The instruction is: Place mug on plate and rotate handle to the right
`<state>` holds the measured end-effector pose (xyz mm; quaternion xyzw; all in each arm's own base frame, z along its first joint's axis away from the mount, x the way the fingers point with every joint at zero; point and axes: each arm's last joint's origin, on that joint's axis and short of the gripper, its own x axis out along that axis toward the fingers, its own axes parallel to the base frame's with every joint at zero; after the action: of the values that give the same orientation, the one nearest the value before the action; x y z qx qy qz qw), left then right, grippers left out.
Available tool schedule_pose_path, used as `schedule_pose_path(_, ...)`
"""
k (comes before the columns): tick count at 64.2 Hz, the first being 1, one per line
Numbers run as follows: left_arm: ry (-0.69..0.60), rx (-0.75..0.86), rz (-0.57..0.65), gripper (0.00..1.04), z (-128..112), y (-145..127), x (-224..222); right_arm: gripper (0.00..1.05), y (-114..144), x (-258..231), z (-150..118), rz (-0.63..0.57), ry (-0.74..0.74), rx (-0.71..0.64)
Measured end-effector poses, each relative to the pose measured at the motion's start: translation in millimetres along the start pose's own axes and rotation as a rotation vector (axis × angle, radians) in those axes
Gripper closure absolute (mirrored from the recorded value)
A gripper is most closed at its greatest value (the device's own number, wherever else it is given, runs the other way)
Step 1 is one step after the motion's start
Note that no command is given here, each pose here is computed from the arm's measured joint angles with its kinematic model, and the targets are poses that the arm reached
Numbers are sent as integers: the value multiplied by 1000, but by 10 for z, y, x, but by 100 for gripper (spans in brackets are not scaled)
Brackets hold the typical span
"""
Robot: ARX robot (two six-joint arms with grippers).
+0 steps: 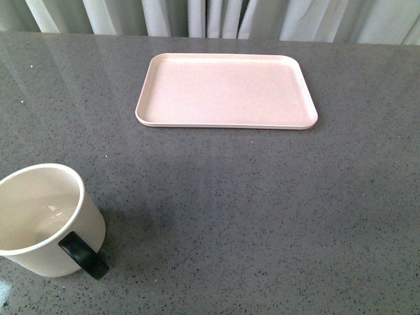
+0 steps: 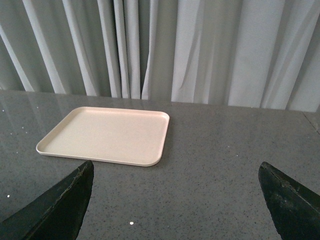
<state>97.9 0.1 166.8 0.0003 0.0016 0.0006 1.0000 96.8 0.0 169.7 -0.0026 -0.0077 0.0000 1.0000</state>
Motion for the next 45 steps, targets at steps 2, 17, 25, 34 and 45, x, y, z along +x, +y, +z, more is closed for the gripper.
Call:
schedule_pose_path(2,0,0,0,9,0,0,0,9,0,0,0,0,0,0)
schedule_pose_path(17,0,0,0,9,0,0,0,9,0,0,0,0,0,0)
schedule_pose_path(25,0,0,0,9,0,0,0,9,0,0,0,0,0,0)
schedule_pose_path(34,0,0,0,9,0,0,0,9,0,0,0,0,0,0)
schedule_pose_path(45,0,0,0,9,0,0,0,9,0,0,0,0,0,0)
